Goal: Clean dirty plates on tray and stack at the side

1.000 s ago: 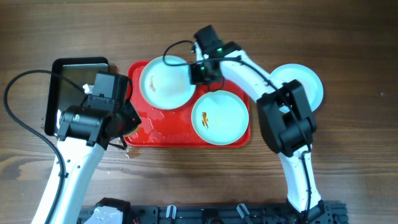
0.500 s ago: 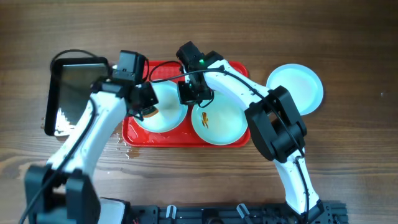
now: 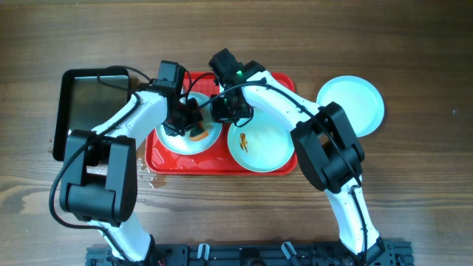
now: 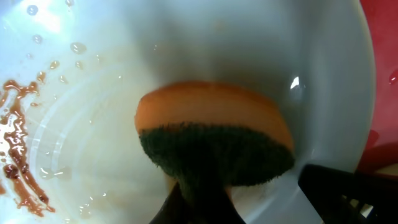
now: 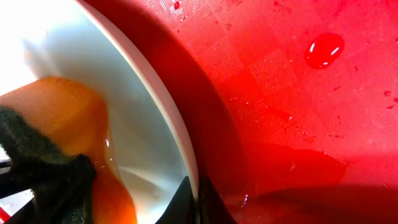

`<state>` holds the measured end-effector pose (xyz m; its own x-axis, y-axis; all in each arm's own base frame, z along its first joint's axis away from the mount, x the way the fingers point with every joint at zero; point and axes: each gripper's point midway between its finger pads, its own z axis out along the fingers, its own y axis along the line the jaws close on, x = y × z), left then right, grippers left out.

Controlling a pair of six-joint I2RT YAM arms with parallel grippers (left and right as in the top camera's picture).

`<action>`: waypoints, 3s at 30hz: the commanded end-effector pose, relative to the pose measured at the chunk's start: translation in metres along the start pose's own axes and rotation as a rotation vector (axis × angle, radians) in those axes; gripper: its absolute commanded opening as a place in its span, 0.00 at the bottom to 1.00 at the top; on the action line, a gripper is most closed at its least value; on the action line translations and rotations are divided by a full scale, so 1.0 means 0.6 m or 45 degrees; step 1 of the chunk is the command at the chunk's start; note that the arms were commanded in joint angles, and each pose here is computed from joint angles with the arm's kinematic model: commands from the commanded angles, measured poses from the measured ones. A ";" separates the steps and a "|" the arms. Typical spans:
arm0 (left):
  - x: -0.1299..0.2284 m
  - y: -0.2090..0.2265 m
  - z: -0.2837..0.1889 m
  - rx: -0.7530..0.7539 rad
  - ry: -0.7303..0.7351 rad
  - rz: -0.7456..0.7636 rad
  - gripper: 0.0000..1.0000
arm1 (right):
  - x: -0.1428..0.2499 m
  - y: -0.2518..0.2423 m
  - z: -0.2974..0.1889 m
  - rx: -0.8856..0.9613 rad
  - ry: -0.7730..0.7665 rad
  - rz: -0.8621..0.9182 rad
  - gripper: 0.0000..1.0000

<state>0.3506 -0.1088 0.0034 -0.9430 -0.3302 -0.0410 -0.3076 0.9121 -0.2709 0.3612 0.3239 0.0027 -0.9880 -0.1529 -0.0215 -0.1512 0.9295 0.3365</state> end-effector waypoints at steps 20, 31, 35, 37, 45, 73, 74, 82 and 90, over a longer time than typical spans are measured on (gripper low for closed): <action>-0.039 0.016 -0.051 -0.170 -0.164 -0.105 0.04 | -0.001 -0.040 0.019 0.138 -0.014 0.048 0.04; -0.017 0.055 0.038 -0.356 -0.068 -0.076 0.04 | -0.002 -0.039 0.019 0.137 -0.015 0.047 0.04; -0.026 0.158 -0.022 -0.831 -0.186 -0.030 0.04 | -0.003 -0.042 0.018 0.150 -0.020 0.049 0.04; -0.028 0.202 -0.062 -1.052 -0.220 0.005 0.04 | -0.002 -0.044 0.018 0.157 -0.020 0.049 0.04; -0.046 0.117 -0.217 -0.744 -0.435 -0.254 0.04 | -0.009 -0.031 -0.011 0.136 -0.059 0.038 0.04; 0.059 0.076 -0.277 -0.372 -0.283 -0.182 0.04 | -0.028 0.047 -0.562 1.632 -1.152 -0.552 0.04; 0.059 0.076 -0.277 -0.371 -0.283 -0.182 0.04 | -0.030 0.031 -0.534 1.509 -1.096 -0.527 0.04; 0.059 0.076 -0.277 -0.372 -0.283 -0.182 0.04 | -0.017 -0.369 -0.477 0.762 -0.494 0.556 0.04; 0.059 0.076 -0.277 -0.371 -0.284 -0.182 0.04 | 0.073 -0.605 -0.414 0.421 -0.304 0.937 0.04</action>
<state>0.2814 -0.0430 0.1514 -0.8453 -0.4805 -0.2335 -0.4895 0.8717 -0.0220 0.3826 -0.1198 0.1320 -0.7868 0.5846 -0.1979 0.6067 0.7914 -0.0748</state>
